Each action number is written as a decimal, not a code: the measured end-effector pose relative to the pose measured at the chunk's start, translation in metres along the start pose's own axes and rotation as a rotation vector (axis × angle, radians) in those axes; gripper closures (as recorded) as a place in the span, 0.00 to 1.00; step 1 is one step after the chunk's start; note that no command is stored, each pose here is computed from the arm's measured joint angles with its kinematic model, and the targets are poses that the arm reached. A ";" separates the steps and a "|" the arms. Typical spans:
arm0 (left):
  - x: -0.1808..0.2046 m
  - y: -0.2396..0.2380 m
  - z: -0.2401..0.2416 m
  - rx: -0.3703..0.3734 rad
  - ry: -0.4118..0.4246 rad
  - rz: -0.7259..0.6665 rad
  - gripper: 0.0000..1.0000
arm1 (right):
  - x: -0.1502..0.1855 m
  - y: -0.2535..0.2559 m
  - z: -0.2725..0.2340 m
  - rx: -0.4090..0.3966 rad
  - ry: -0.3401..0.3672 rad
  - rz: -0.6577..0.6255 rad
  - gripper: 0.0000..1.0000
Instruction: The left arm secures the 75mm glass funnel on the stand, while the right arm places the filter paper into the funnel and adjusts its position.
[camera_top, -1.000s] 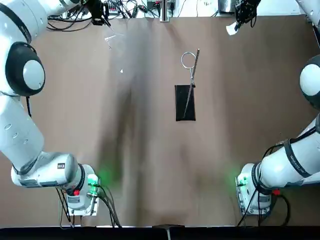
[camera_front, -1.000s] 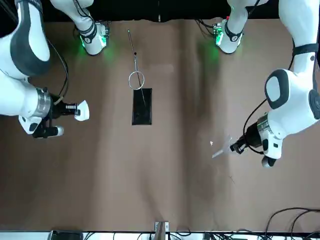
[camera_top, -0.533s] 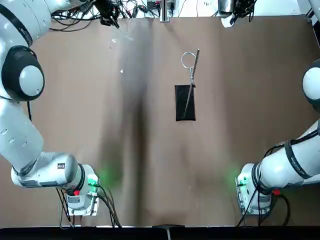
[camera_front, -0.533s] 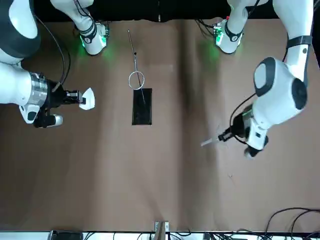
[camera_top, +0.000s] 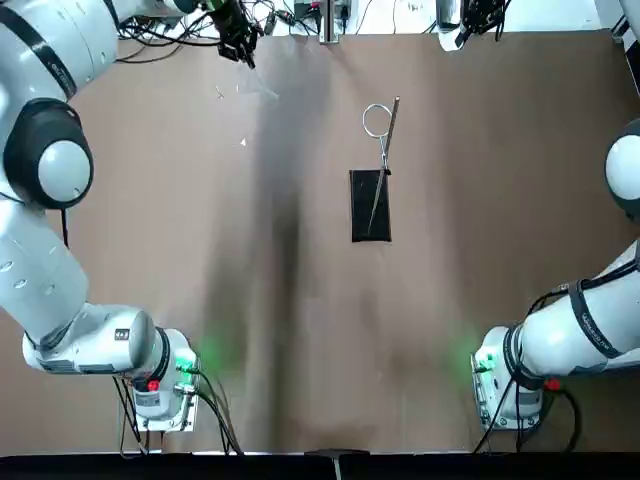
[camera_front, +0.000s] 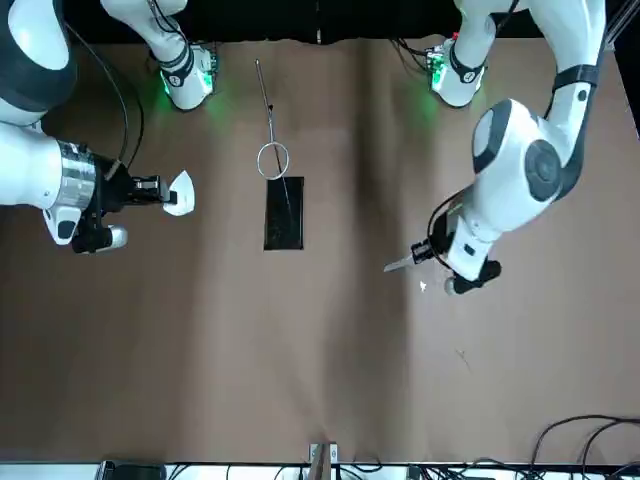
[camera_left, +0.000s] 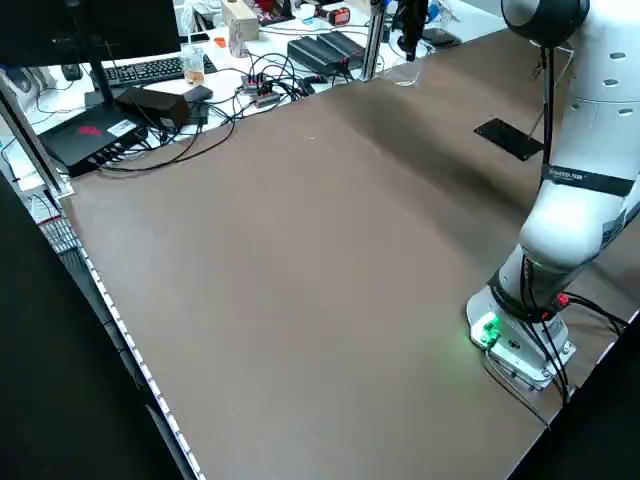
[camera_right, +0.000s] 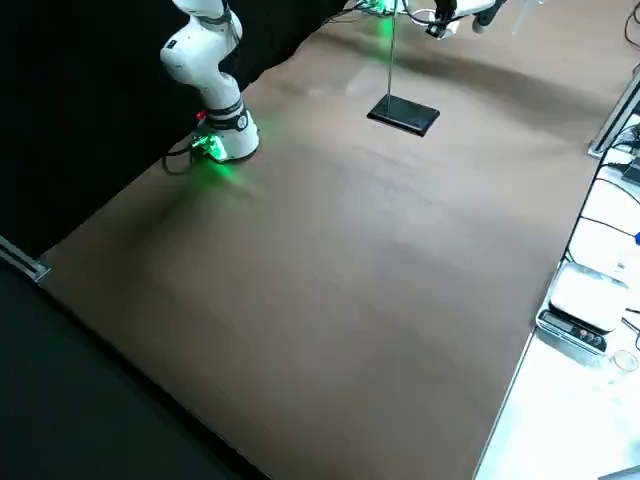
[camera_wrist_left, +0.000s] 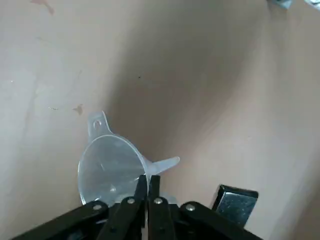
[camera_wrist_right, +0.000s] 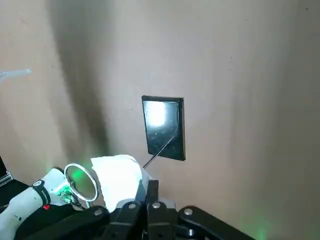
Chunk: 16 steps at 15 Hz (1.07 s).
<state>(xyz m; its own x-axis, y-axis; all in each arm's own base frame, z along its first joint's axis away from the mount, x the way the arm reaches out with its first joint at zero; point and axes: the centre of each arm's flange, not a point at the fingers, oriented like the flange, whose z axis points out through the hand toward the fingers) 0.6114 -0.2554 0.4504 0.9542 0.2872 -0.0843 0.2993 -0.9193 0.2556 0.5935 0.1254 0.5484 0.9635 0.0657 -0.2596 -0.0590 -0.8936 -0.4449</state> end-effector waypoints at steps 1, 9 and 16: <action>-0.005 0.006 0.001 0.006 0.003 0.016 0.97 | 0.000 0.000 0.001 0.002 -0.005 0.000 0.99; -0.014 0.024 -0.012 0.037 0.034 0.166 0.97 | 0.000 -0.002 0.000 0.034 -0.009 0.001 0.99; -0.037 0.048 -0.006 0.079 0.029 0.702 0.97 | 0.000 -0.001 0.000 0.034 -0.009 0.002 0.99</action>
<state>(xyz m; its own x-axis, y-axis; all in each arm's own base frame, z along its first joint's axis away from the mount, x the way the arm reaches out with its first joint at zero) 0.5904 -0.3086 0.4713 0.9217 -0.3748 0.1005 -0.3870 -0.9064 0.1692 0.5932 0.1267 0.5487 0.9610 0.0680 -0.2681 -0.0700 -0.8780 -0.4735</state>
